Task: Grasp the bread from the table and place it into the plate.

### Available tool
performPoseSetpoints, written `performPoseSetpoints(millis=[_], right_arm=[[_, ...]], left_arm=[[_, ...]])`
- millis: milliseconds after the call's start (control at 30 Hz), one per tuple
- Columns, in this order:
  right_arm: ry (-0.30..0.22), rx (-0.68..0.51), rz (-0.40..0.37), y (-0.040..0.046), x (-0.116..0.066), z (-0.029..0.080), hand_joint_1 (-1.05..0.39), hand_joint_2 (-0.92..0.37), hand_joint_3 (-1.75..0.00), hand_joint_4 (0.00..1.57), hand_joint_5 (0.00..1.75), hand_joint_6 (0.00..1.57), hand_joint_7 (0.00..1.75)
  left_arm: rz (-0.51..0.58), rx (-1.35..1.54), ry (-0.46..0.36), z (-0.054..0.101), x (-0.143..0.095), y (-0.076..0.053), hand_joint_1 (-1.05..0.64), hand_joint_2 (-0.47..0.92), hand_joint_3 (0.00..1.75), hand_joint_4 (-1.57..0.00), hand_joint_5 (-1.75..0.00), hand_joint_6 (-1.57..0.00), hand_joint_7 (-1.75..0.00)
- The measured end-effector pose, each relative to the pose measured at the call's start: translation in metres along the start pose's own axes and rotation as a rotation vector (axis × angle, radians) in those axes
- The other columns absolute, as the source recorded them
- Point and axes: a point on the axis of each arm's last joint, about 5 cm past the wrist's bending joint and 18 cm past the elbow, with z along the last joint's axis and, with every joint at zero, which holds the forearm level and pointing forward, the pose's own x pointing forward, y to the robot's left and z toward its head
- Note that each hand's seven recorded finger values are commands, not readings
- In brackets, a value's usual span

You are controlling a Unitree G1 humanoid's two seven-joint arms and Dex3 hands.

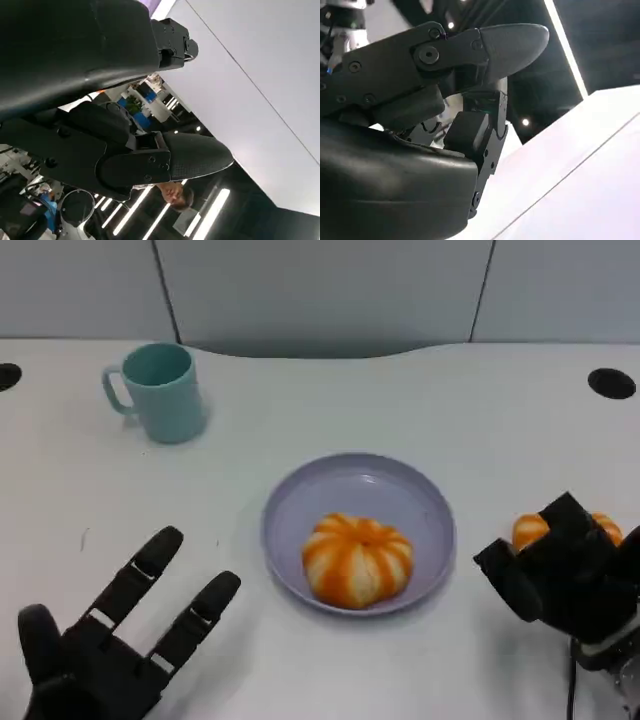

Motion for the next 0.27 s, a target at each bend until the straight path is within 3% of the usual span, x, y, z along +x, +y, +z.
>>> performPoseSetpoints(millis=[100,167,200,267], right_arm=[[0.001,0.006,0.0,0.0,0.0,-0.0001,-0.51,-0.92,-0.17,1.09,1.39,1.19,0.52],[-0.002,-0.009,-0.001,0.0,0.0,0.0003,-0.53,-0.92,-0.24,1.04,1.54,1.08,0.88],[-0.011,-0.046,-0.003,0.0002,0.0002,0.0015,-0.54,-0.92,-0.25,1.04,1.56,1.06,0.94],[-0.02,-0.099,-0.004,0.0006,0.0014,0.0034,-0.53,-0.92,-0.16,1.06,1.44,1.11,0.77]], left_arm=[[-0.002,0.001,-0.003,0.0,-0.0002,0.0,-1.05,0.92,0.56,-0.17,-0.11,-0.06,-0.02],[-0.003,0.005,-0.003,0.0003,-0.0004,0.0001,-1.05,0.92,0.56,-0.2,-0.13,-0.1,-0.03],[-0.002,0.011,0.0,0.0003,-0.0006,0.0003,-1.05,0.92,0.56,-0.2,-0.13,-0.1,-0.04],[0.007,0.019,0.01,-0.0004,-0.0019,0.0011,-1.05,0.92,0.55,-0.21,-0.14,-0.11,-0.04]])
